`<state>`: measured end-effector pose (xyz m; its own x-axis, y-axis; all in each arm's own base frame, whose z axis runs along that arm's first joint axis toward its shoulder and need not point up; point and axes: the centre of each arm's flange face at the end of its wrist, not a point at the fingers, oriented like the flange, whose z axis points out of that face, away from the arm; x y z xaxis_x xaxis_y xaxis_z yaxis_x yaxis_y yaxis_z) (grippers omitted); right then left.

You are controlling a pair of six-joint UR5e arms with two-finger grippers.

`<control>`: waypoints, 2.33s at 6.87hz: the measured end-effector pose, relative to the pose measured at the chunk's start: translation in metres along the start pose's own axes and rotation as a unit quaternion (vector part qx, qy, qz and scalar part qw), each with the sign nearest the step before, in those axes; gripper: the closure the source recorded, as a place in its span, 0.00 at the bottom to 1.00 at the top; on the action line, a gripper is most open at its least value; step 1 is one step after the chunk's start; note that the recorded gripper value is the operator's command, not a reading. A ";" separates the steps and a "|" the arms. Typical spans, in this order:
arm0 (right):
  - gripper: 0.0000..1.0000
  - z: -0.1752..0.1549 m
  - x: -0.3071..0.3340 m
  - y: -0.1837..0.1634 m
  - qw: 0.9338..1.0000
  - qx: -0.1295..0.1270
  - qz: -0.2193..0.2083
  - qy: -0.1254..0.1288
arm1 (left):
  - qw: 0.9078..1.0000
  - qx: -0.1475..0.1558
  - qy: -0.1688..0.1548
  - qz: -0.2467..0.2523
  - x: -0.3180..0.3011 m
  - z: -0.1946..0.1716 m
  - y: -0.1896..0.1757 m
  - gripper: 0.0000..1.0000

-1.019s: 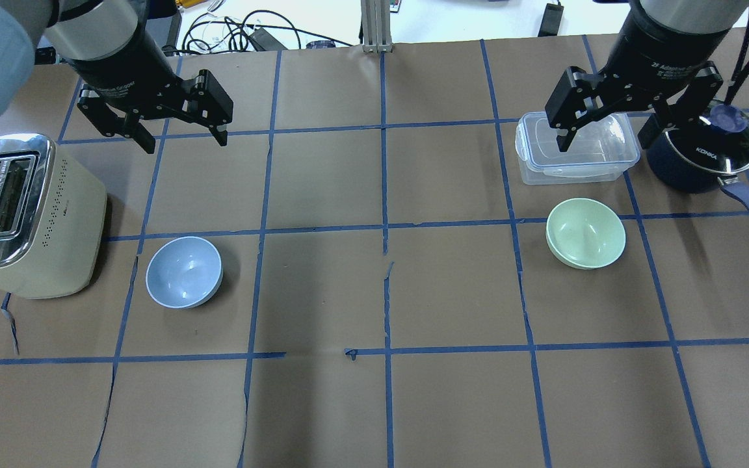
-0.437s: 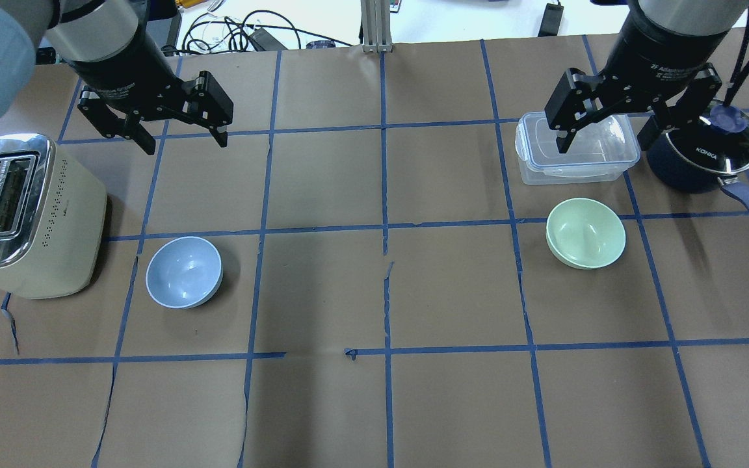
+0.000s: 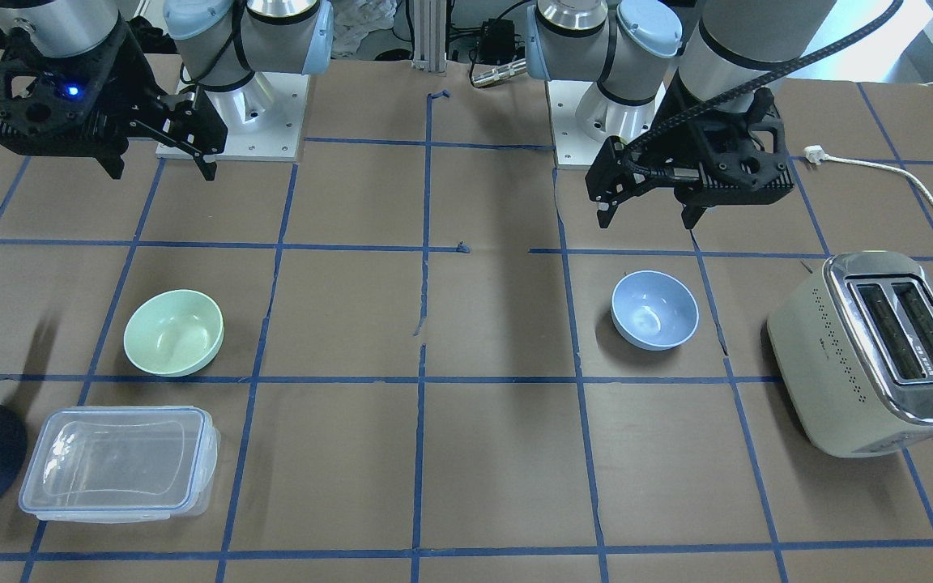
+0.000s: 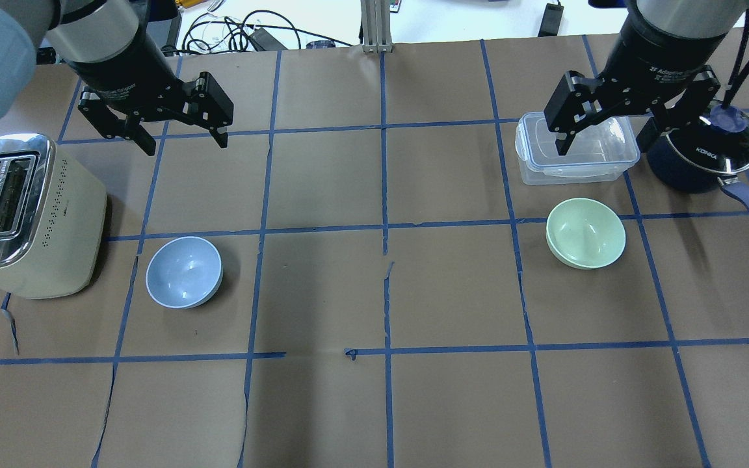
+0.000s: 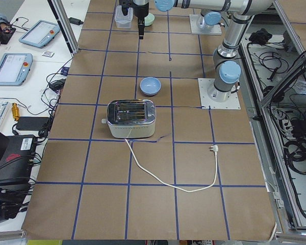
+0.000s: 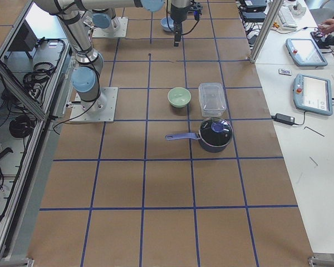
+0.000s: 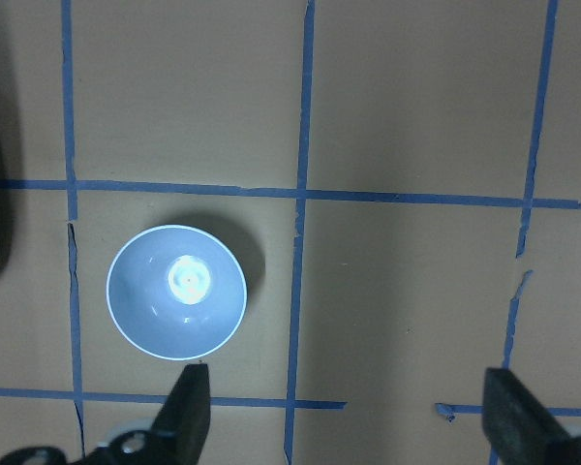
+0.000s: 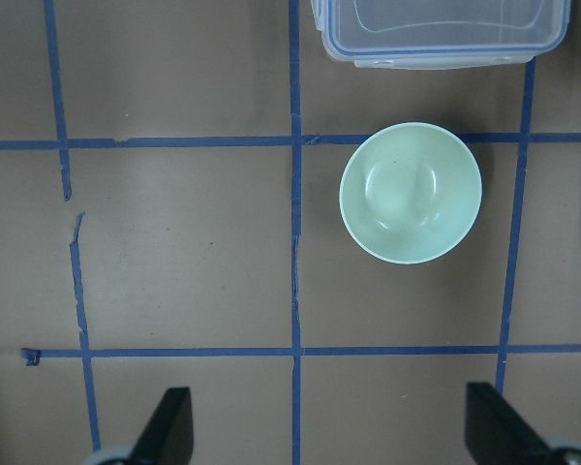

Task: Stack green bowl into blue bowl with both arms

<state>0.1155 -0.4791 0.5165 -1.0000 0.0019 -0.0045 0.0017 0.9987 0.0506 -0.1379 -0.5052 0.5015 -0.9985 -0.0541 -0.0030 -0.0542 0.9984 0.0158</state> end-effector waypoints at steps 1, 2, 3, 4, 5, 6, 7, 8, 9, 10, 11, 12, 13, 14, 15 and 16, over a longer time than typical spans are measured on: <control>0.00 0.000 0.000 0.000 1.000 0.000 0.001 0.000 | 1.000 0.000 0.000 0.000 0.000 0.000 0.000 0.00; 0.00 0.000 0.000 0.000 1.000 0.000 0.002 0.000 | 1.000 0.000 0.000 0.000 0.000 0.000 0.000 0.00; 0.00 0.000 0.000 0.000 1.000 0.000 0.002 0.000 | 1.000 0.000 0.000 0.000 0.000 0.000 0.000 0.00; 0.00 0.000 0.000 0.000 1.000 0.000 0.002 0.000 | 1.000 0.000 0.000 0.000 0.000 0.000 0.000 0.00; 0.00 0.000 0.000 0.000 1.000 0.000 0.002 0.000 | 1.000 0.000 0.000 0.000 0.000 0.000 0.000 0.00; 0.00 0.001 0.000 0.000 1.000 0.000 0.001 0.000 | 1.000 0.000 0.000 0.000 0.000 0.000 0.000 0.00; 0.00 0.001 0.000 -0.001 1.000 0.000 0.001 0.000 | 1.000 0.000 0.000 0.000 0.000 0.000 0.000 0.00; 0.00 0.002 0.001 -0.003 1.000 0.001 0.001 0.000 | 1.000 0.000 0.000 0.000 0.000 0.000 0.000 0.00; 0.00 0.006 0.001 -0.007 1.000 -0.001 -0.001 0.000 | 1.000 0.000 0.000 0.000 0.000 0.000 0.000 0.00; 0.00 0.018 0.002 -0.016 1.000 -0.005 -0.003 0.000 | 1.000 -0.002 0.000 0.001 0.001 0.002 0.000 0.00; 0.00 0.039 0.004 -0.030 1.000 -0.004 -0.003 0.003 | 1.000 -0.010 0.000 0.001 0.001 0.010 0.001 0.00; 0.00 0.067 0.007 -0.042 1.000 -0.001 -0.003 0.007 | 1.000 -0.025 -0.002 0.000 -0.001 0.027 0.002 0.00; 0.00 0.099 0.009 -0.048 1.000 0.006 -0.001 0.011 | 0.999 -0.045 -0.003 0.002 -0.004 0.051 0.006 0.00; 0.00 0.130 0.013 -0.049 1.000 0.017 0.002 0.014 | 0.998 -0.067 -0.004 0.008 -0.009 0.078 0.009 0.00; 0.00 0.157 0.018 -0.047 1.000 0.027 0.007 0.015 | 0.996 -0.084 -0.014 0.012 -0.014 0.104 0.011 0.00; 0.00 0.178 0.025 -0.046 0.999 0.027 0.013 0.014 | 0.994 -0.098 -0.035 0.018 -0.019 0.129 0.014 0.00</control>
<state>0.0915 -0.5160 0.3367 -0.9993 0.0264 0.0250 0.0264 0.9996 -0.0033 -0.1191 -0.4884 0.3731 -0.9976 -0.0104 -0.0682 -0.0246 0.9770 0.2116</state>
